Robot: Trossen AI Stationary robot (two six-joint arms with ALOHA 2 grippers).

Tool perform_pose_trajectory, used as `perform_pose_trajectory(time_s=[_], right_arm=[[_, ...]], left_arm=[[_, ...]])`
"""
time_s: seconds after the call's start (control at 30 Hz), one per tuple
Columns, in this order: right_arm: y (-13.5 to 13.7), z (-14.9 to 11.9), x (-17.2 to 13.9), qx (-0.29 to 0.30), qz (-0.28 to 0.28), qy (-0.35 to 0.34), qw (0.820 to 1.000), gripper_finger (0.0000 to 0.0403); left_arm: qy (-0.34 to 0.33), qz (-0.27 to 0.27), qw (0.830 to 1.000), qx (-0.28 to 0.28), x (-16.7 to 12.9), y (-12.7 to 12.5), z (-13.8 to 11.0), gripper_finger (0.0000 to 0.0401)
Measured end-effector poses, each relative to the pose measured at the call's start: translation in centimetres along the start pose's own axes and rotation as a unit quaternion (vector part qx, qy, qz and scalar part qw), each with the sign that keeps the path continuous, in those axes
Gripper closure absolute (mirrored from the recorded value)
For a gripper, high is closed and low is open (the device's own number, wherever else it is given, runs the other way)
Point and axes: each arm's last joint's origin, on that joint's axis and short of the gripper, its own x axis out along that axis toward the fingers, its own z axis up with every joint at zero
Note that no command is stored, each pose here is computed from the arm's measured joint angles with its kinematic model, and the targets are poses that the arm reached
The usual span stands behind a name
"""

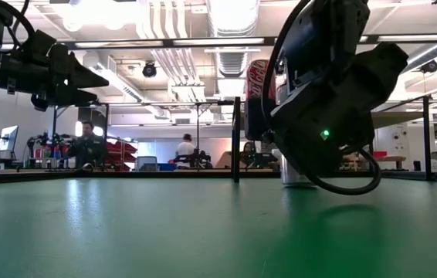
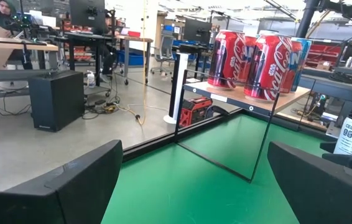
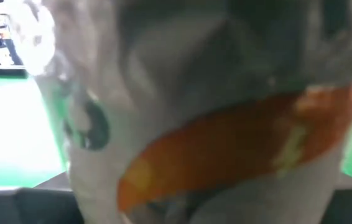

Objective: Place canned beverage on shelf
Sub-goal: Put the white yellow soda can on the shelf aligned with the other white yellow soda can

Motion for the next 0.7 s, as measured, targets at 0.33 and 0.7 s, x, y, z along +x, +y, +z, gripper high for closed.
perform_pose_trajectory(time_s=[0.33,0.7], right_arm=[[-0.1,-0.1,-0.8,-0.004,0.009,0.003,1.000,0.0076],[0.2,0.8,-2.6,-0.007,0.008,0.022,1.000,0.0035]], left_arm=[[0.000,0.000,1.000,0.000,0.0,0.0,0.0,0.0015],[0.000,0.000,1.000,0.000,0.0,0.0,0.0,0.0015]])
